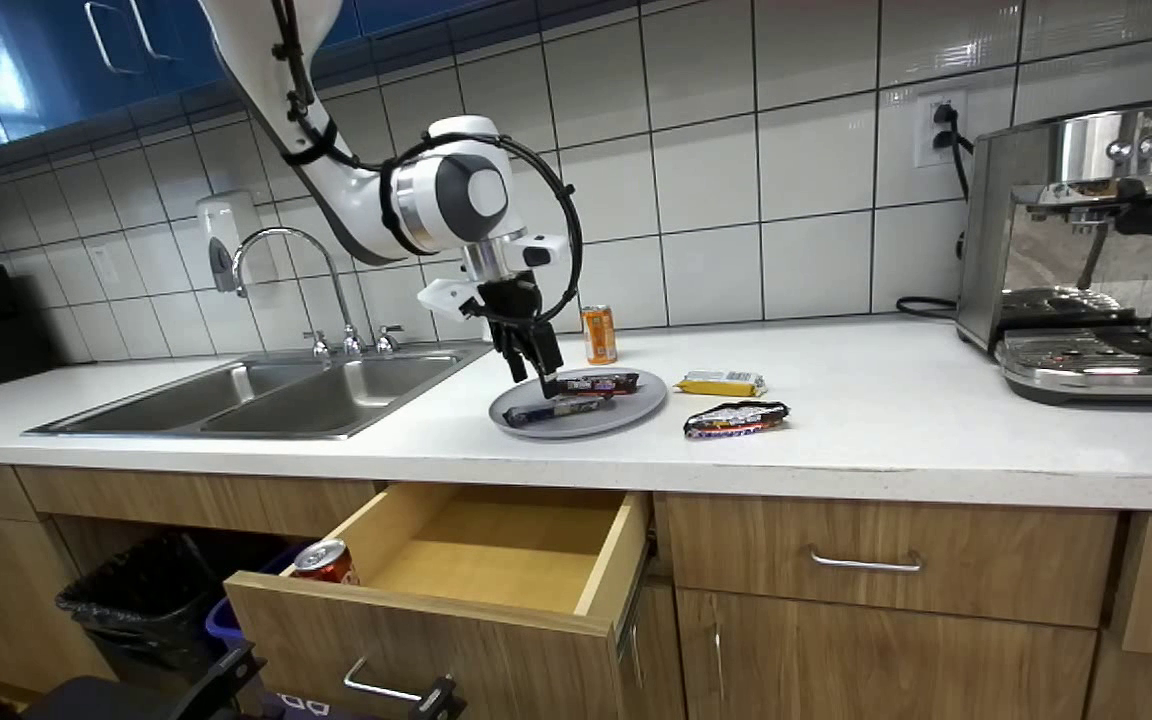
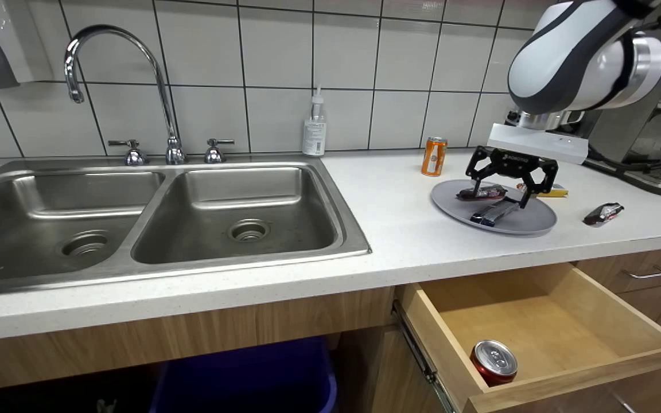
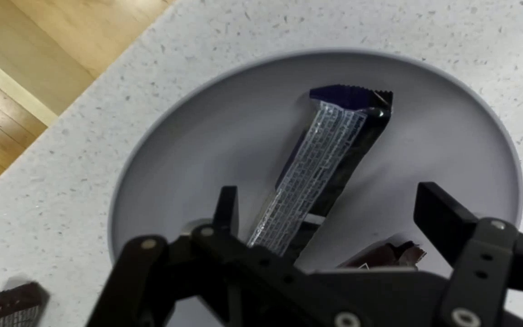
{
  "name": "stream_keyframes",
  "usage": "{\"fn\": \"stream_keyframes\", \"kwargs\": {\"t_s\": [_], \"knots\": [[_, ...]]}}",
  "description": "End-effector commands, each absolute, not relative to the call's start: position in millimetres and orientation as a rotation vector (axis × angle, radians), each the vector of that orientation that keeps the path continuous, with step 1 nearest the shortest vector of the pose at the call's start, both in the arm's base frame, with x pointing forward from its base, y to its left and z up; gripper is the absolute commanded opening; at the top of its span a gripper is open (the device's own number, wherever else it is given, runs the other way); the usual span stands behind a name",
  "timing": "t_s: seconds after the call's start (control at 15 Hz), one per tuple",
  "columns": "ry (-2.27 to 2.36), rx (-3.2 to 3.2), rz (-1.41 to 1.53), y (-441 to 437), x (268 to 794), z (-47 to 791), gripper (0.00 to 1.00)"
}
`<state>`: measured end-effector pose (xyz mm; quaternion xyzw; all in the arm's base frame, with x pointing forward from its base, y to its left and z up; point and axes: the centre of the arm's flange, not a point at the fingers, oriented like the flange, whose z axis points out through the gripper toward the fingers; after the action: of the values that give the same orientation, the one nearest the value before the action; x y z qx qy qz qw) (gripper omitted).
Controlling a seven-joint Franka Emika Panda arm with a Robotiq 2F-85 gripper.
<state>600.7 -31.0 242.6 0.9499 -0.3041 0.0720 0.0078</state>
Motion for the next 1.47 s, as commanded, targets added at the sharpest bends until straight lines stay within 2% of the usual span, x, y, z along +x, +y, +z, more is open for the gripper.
{"fn": "stream_keyframes", "kwargs": {"t_s": [0.0,0.87,0.93,1.0,1.13,1.4], "knots": [[-1.006,2.938,0.181,-29.1,621.3,238.6,1.00],[-1.030,2.904,0.111,-30.0,634.7,218.8,1.00],[-1.030,2.902,0.106,-30.2,635.6,218.5,0.98],[-1.032,2.901,0.104,-30.7,636.7,218.1,0.73],[-1.030,2.901,0.097,-31.2,638.4,216.8,0.71],[-1.023,2.900,0.089,-30.4,640.0,214.8,0.38]]}}
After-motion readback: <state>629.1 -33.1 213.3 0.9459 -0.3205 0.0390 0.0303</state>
